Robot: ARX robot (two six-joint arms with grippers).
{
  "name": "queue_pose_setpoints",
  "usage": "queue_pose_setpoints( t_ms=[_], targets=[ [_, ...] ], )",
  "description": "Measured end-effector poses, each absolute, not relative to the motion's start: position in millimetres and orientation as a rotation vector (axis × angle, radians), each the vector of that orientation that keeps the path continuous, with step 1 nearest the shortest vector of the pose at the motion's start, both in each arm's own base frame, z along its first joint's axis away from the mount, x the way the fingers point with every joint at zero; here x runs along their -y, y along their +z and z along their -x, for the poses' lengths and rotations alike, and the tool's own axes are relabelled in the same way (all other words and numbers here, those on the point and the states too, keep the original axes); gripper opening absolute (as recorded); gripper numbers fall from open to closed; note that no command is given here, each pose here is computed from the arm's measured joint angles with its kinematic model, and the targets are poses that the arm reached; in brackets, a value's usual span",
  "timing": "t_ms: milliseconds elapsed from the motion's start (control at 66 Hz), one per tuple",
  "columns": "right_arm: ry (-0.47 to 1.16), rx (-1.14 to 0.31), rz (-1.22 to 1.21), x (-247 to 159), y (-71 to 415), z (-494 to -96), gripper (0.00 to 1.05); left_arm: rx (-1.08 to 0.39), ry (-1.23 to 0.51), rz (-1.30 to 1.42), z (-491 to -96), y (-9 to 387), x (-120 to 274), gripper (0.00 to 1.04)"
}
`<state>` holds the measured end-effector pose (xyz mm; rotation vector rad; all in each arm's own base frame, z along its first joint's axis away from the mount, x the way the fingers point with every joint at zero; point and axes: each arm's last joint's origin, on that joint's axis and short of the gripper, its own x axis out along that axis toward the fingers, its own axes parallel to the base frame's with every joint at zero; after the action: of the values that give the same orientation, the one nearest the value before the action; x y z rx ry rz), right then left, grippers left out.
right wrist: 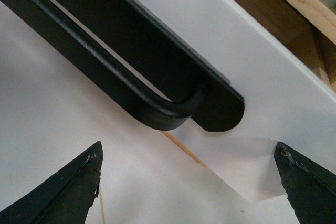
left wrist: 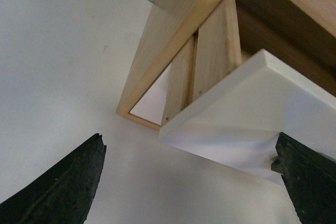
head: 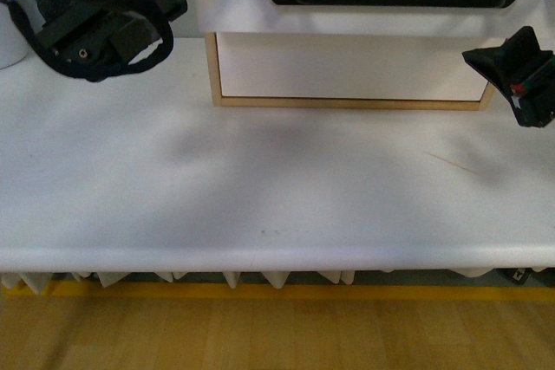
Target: Close drawer sideways
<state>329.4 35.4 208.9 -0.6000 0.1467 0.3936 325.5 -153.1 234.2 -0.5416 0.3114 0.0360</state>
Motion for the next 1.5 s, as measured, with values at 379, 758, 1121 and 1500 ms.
queue_pose_setpoints(
  t_ms=[379, 758, 1121, 1500],
  targets=[
    [0.381, -0.136, 0.607, -48, 204, -380, 0.96, -0.300, 0.024, 0.528, -371, 237, 161, 0.99],
    [0.338, -0.148, 0.579, -48, 198, -402, 0.96, -0.318, 0.011, 0.524, -400, 234, 168, 0.99],
    [0.334, -0.115, 0.537, -36, 214, -359, 0.96, -0.272, 0.095, 0.506, -365, 236, 134, 0.99],
    [0.252, -0.084, 0.404, -14, 241, -234, 0.96, -0.216, 0.293, 0.386, -251, 231, 63, 0.99]
  ],
)
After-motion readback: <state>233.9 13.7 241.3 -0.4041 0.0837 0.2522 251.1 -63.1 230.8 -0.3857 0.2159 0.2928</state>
